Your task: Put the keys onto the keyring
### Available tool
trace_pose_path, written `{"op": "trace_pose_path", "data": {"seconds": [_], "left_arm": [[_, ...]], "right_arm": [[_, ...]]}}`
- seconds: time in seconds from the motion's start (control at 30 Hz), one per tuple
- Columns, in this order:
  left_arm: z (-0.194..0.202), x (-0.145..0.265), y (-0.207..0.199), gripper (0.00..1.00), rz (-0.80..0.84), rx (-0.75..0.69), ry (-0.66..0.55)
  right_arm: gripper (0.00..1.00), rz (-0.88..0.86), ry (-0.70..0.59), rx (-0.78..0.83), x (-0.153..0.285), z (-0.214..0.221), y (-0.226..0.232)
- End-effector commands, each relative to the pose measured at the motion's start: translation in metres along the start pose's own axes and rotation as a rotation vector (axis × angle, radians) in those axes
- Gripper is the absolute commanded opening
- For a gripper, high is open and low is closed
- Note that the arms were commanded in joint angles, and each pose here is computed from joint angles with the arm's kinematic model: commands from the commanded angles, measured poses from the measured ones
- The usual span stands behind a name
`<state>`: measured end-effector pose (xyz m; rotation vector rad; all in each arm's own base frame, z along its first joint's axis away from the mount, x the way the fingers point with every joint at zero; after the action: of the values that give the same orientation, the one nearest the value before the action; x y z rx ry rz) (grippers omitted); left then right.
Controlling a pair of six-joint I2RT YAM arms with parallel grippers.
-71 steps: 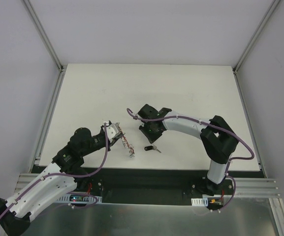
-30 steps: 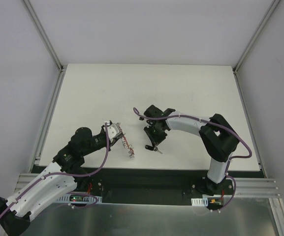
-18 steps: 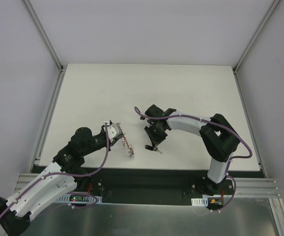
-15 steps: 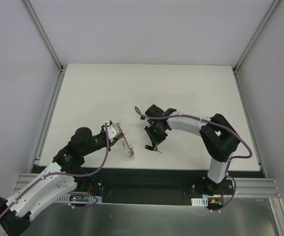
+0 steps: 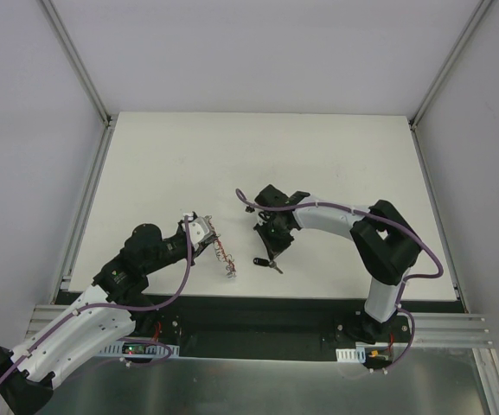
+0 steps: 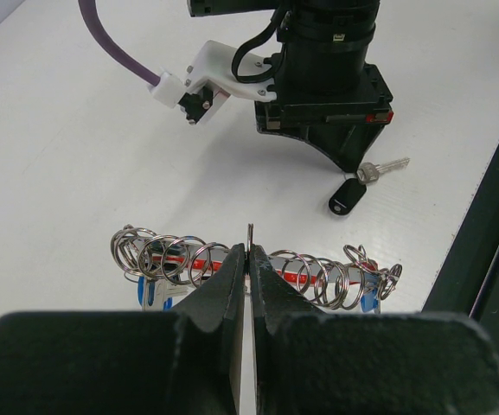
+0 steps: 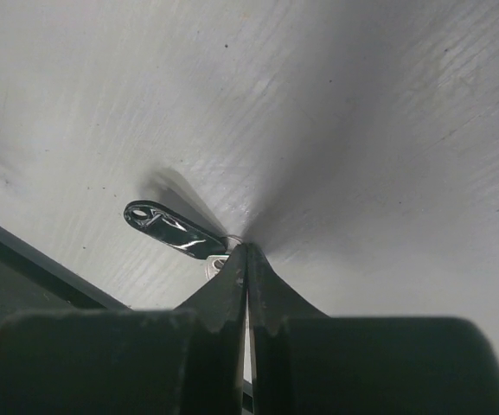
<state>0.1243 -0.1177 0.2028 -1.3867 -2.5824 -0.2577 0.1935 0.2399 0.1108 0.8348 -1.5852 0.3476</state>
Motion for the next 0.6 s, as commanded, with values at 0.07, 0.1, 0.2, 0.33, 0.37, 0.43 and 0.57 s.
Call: {"op": "trace_pose_path", "data": {"seconds": [0.07,0.1,0.2,0.33,0.37,0.43,0.57], "left_arm": [[-0.02,0.002,0.0,0.0,0.011,-0.028,-0.09],[-0.02,0.002,0.0,0.0,0.011,-0.028,-0.091],[-0.021,0.002,0.0,0.0,0.013,-0.029,-0.094],[-0.022,0.001,-0.001,0.0,0.02,-0.029,-0.093],[-0.022,0.001,0.0,0.0,0.02,-0.028,-0.09],[-0.022,0.0,-0.001,0.0,0.03,-0.028,-0.088],[-0.022,0.001,0.0,0.0,0.019,-0.028,-0.09]], "right_arm": [[0.01,0.005,0.007,0.069,0.004,0.005,0.011],[0.01,0.014,-0.029,0.086,0.013,0.002,0.013],[0.01,0.058,-0.108,0.123,0.028,-0.004,0.012],[0.01,0.187,-0.165,0.178,0.041,-0.006,0.004],[0.01,0.2,-0.162,0.203,0.043,-0.006,0.003],[0.01,0.248,-0.138,0.208,0.044,-0.008,-0.002],[0.01,0.262,-0.153,0.22,0.044,-0.011,-0.001]]}}
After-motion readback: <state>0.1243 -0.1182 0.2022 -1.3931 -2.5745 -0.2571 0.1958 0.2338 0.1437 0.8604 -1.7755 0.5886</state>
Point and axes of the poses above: each gripper's point midway between its finger pads, its own x axis back along the fingers, its own y axis along the line the jaws close on, z = x × y, the point moved 10 cm from there along x, back along the fingers, and after that the axes turned 5 degrees about x, right-handed, at the moved point
